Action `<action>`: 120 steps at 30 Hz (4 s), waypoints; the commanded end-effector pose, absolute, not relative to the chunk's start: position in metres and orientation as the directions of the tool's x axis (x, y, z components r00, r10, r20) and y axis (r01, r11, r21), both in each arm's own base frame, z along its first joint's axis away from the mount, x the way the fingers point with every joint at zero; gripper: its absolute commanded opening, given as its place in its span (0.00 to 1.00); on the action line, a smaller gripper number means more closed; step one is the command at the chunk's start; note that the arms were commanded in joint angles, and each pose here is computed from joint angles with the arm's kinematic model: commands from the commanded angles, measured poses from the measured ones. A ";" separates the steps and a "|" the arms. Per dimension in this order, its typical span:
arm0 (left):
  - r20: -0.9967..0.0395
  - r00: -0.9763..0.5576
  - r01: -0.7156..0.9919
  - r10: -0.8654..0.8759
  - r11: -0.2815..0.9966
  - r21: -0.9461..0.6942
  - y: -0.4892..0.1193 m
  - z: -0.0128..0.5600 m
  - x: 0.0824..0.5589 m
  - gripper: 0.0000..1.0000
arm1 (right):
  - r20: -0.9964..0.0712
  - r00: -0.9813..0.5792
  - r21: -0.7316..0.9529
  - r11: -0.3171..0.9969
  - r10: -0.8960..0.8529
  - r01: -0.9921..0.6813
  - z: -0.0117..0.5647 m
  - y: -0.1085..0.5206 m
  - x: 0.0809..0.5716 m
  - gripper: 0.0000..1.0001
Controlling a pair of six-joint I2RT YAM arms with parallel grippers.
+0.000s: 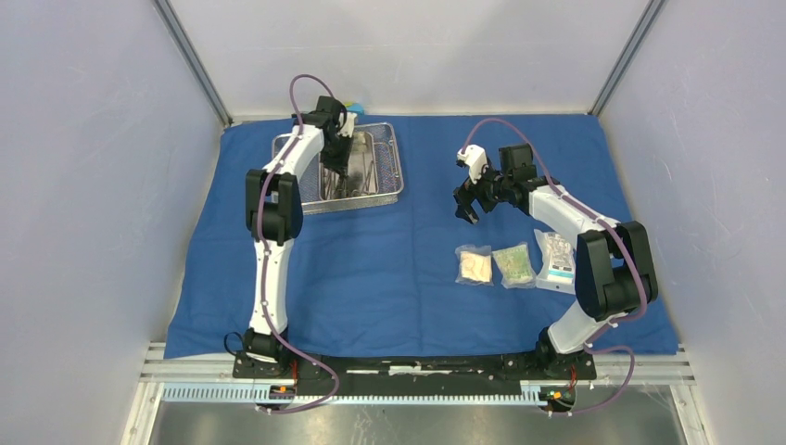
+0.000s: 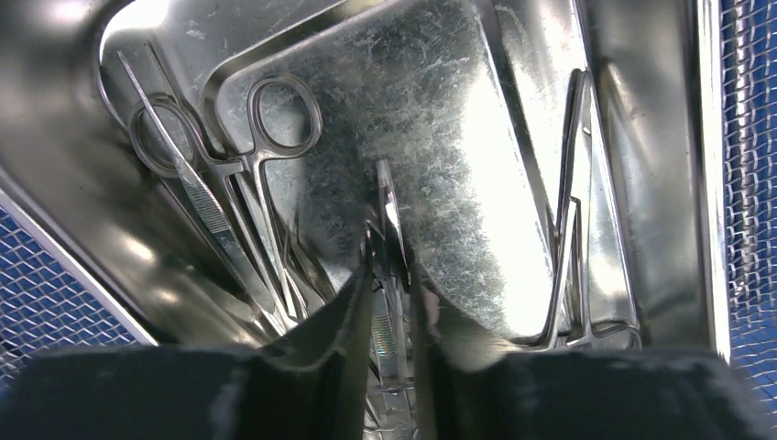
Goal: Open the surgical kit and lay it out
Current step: Pick up the medical item from the container, then place the medical item in the surgical kit.
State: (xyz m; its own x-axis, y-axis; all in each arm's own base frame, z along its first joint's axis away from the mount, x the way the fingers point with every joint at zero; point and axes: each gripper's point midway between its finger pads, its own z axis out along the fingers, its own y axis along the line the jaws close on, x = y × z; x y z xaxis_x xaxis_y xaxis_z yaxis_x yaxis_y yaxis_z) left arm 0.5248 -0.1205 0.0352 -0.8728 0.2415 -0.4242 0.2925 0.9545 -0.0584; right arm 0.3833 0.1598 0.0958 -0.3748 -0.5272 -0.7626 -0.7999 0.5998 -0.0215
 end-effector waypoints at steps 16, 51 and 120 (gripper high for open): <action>-0.543 -0.812 0.296 0.213 0.953 -0.069 -0.129 0.090 0.535 0.02 | -0.765 -0.361 -0.032 0.592 -0.533 -0.805 0.095 0.161 0.385 0.99; -0.622 -0.768 0.313 0.152 0.937 -0.158 -0.140 0.171 0.464 0.02 | -0.786 -0.327 -0.065 0.596 -0.524 -0.800 0.115 0.160 0.384 0.99; -0.402 -0.906 -0.027 -0.134 0.965 -0.260 -0.165 0.041 0.295 0.02 | -0.842 -0.238 -0.175 0.663 -0.484 -0.728 0.149 0.146 0.374 0.98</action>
